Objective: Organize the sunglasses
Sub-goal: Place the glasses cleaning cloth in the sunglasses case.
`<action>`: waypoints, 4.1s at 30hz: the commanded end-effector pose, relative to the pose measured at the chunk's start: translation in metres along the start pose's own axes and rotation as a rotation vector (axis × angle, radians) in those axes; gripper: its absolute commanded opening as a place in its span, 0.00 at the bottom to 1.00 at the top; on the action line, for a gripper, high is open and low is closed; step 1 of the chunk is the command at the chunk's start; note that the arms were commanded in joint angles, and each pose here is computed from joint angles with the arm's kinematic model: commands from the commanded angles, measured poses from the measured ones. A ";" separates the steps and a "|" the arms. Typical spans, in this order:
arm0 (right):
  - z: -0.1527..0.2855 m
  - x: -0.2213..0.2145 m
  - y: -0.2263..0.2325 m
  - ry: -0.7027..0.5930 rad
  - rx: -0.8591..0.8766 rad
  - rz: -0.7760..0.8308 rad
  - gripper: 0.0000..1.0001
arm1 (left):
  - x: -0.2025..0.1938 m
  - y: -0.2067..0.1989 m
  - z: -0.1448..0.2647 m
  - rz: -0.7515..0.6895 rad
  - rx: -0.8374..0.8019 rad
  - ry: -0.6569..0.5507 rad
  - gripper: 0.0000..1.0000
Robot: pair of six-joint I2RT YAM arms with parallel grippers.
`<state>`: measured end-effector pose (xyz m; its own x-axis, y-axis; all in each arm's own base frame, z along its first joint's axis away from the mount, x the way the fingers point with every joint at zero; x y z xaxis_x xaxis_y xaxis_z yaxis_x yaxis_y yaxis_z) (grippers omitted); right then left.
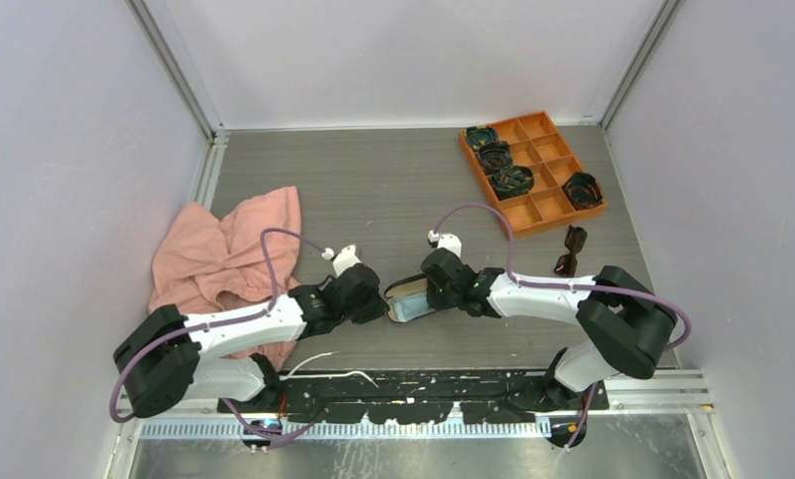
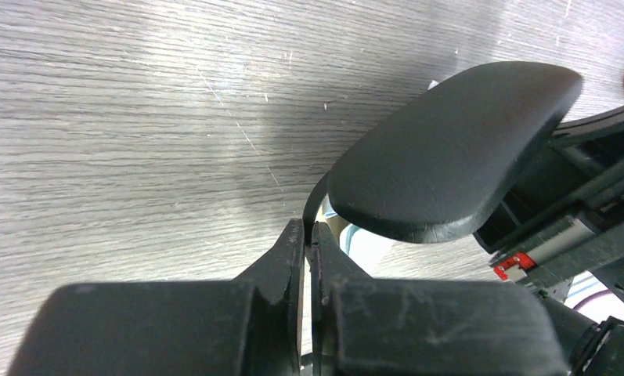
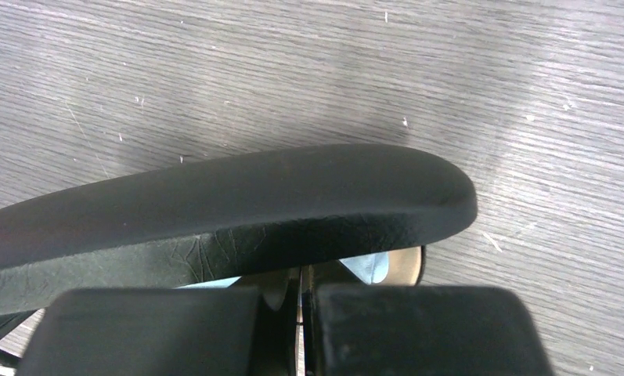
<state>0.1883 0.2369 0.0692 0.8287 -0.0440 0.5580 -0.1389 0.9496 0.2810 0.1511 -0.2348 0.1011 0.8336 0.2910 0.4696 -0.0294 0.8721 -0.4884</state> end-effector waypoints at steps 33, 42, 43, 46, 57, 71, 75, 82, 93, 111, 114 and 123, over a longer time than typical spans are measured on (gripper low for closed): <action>0.000 -0.003 -0.012 0.015 -0.074 0.023 0.00 | 0.026 -0.014 0.031 -0.058 -0.096 -0.127 0.21; 0.002 -0.002 -0.011 0.010 -0.072 0.024 0.00 | 0.025 -0.008 0.035 -0.042 -0.090 -0.134 0.35; 0.001 -0.002 -0.011 0.011 -0.073 0.022 0.00 | 0.026 -0.009 0.036 -0.039 -0.095 -0.141 0.32; 0.001 -0.002 -0.012 0.010 -0.074 0.022 0.01 | 0.027 -0.015 0.038 -0.035 -0.147 -0.142 0.29; 0.003 -0.002 -0.013 0.010 -0.084 0.025 0.00 | 0.011 -0.043 -0.005 -0.096 -0.175 -0.054 0.20; 0.052 0.045 0.022 -0.060 0.032 -0.034 0.01 | 0.007 -0.020 -0.009 -0.149 0.000 -0.024 0.17; 0.080 0.066 0.034 -0.096 0.078 -0.034 0.15 | 0.016 -0.029 -0.001 -0.176 -0.011 -0.042 0.19; 0.134 0.095 0.005 -0.264 -0.023 -0.012 0.41 | 0.032 -0.039 0.016 -0.200 -0.016 -0.087 0.23; 0.208 0.092 -0.119 -0.503 -0.384 -0.232 0.48 | 0.046 -0.029 0.060 -0.077 -0.087 -0.202 0.29; 0.133 0.153 -0.242 -0.398 -0.682 -0.652 0.69 | 0.041 0.006 0.125 -0.085 -0.154 -0.204 0.38; 0.104 0.153 -0.274 -0.282 -0.661 -0.724 0.75 | 0.030 -0.003 0.125 -0.058 -0.255 -0.133 0.38; 0.063 0.151 -0.307 -0.138 -0.668 -0.720 0.74 | 0.039 0.010 0.140 -0.145 -0.192 -0.184 0.41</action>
<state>0.2969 -0.0770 0.1011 0.5252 -0.7093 0.4703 0.7804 0.6218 0.0664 0.1043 -0.1660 0.1990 0.7448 0.2704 0.6100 0.1622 0.8135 -0.5586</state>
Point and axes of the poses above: each gripper's point midway between its finger pads, its own z axis back along the fingers, its own y axis along the line the jaws close on, x = y × z, the point moved 6 cm from there along z, back along the fingers, and after that the axes turned 5 degrees about -z, right-handed, at the moved point
